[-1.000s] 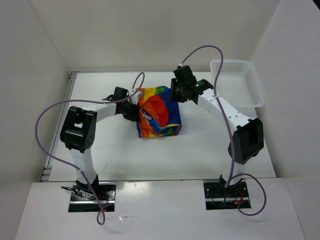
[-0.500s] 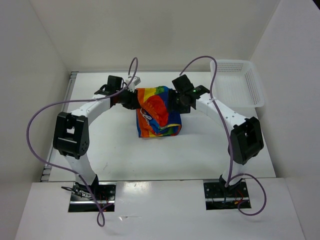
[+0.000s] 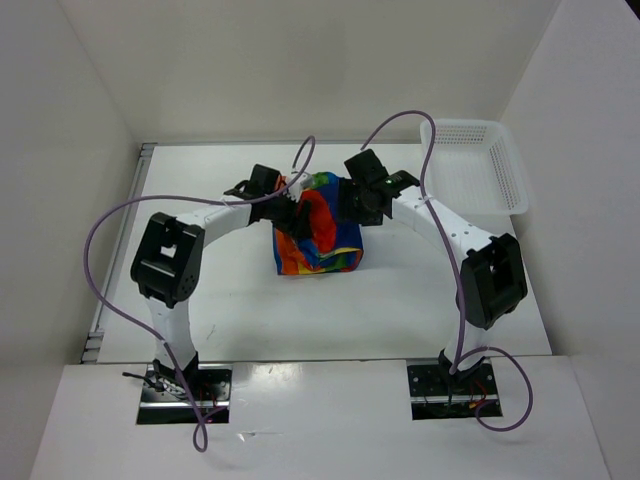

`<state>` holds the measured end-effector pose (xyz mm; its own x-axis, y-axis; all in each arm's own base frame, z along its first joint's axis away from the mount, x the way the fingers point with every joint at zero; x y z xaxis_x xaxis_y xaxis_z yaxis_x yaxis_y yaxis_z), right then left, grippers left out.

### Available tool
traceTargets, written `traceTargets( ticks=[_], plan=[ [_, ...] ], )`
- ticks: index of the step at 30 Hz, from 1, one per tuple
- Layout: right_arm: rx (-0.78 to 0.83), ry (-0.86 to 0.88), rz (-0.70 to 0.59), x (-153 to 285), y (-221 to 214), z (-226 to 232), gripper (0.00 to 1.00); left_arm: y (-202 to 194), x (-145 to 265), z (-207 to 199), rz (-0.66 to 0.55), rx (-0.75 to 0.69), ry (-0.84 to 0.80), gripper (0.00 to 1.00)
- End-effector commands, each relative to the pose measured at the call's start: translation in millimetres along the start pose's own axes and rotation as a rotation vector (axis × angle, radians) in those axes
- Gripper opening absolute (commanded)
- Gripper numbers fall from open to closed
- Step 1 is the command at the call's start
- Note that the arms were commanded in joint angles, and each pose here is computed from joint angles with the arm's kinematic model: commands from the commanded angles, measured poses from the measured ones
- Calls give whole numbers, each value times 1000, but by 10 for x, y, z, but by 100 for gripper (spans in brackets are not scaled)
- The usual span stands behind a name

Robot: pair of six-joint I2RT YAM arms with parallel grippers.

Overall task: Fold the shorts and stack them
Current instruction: Fold the shorts

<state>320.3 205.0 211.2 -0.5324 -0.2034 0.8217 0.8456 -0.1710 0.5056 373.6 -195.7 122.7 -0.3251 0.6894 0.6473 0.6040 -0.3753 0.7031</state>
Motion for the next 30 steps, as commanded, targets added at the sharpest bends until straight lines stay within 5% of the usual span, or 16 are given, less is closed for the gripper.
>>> traceTargets(
  ticks=[1, 9, 11, 16, 19, 30],
  plan=[
    [3, 4, -53, 143, 118, 3, 69, 160, -78, 194, -58, -35, 67, 66],
    [-5, 1, -58, 201, 124, -41, 69, 202, -318, 360, -71, -43, 74, 72],
    [-11, -9, -53, 181, 121, -83, 69, 167, -363, 360, -80, -47, 54, 62],
    [-26, -19, -58, 209, 128, -164, 69, 208, -302, 308, -98, -58, 36, 16],
    [-34, -33, -76, 233, 183, -232, 69, 285, -119, 280, -111, -51, 27, 0],
    [-47, -52, -73, 189, 222, -374, 69, 409, 441, 89, -139, -38, 12, 1]
  ],
)
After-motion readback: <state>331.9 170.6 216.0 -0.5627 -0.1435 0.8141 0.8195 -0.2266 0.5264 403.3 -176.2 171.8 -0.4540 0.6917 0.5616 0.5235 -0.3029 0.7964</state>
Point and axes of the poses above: each gripper's point midway between its finger pads, its own x axis back along the fingers, its own z axis along the line the jaws close on, y = z × x, the point moved 8 cm from there along x, back along the fingers, and after that the axes turned 5 degrees about -x, right-handed, at the moved point
